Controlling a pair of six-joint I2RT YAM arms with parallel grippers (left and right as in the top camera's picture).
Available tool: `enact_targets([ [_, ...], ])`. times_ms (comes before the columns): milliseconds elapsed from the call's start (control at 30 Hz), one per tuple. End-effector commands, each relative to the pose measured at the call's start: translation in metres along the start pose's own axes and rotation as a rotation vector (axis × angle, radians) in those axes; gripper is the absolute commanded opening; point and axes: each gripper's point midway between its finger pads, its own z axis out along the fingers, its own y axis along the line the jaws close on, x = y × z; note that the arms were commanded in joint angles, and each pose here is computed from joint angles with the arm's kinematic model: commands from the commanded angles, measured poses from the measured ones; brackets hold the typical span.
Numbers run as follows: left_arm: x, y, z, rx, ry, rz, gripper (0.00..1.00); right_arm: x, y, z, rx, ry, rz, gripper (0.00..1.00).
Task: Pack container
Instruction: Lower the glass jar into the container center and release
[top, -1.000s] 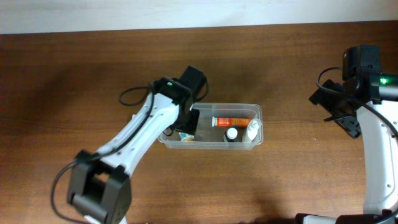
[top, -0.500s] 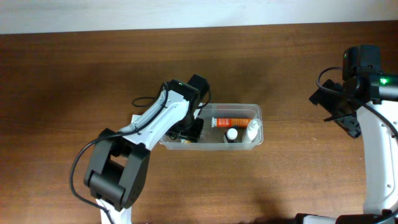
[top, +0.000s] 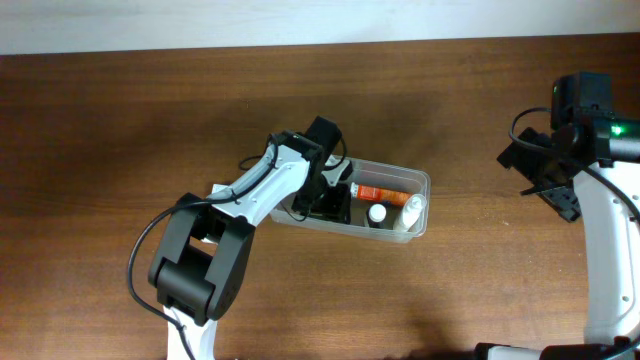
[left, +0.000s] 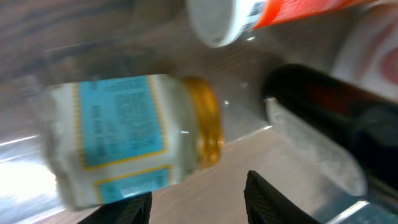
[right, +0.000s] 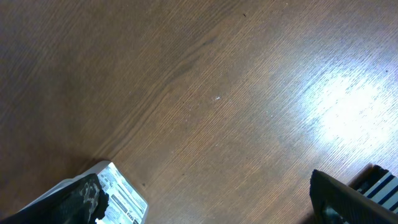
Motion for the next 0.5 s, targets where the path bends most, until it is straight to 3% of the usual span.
enact_targets([
  [0,-0.002,-0.020,0.006,0.126,0.006,0.023,0.48,-0.002,-0.002,0.000,0.004,-0.001,0.013,0.98],
  [267,-0.007,-0.026,-0.001,0.137,-0.020,0.027,0.49,-0.002,-0.002,0.000,0.003,-0.002,0.013,0.98],
  [467,-0.018,0.015,-0.049,-0.186,-0.147,0.026,0.56,-0.002,-0.002,0.000,0.004,-0.001,0.013,0.98],
])
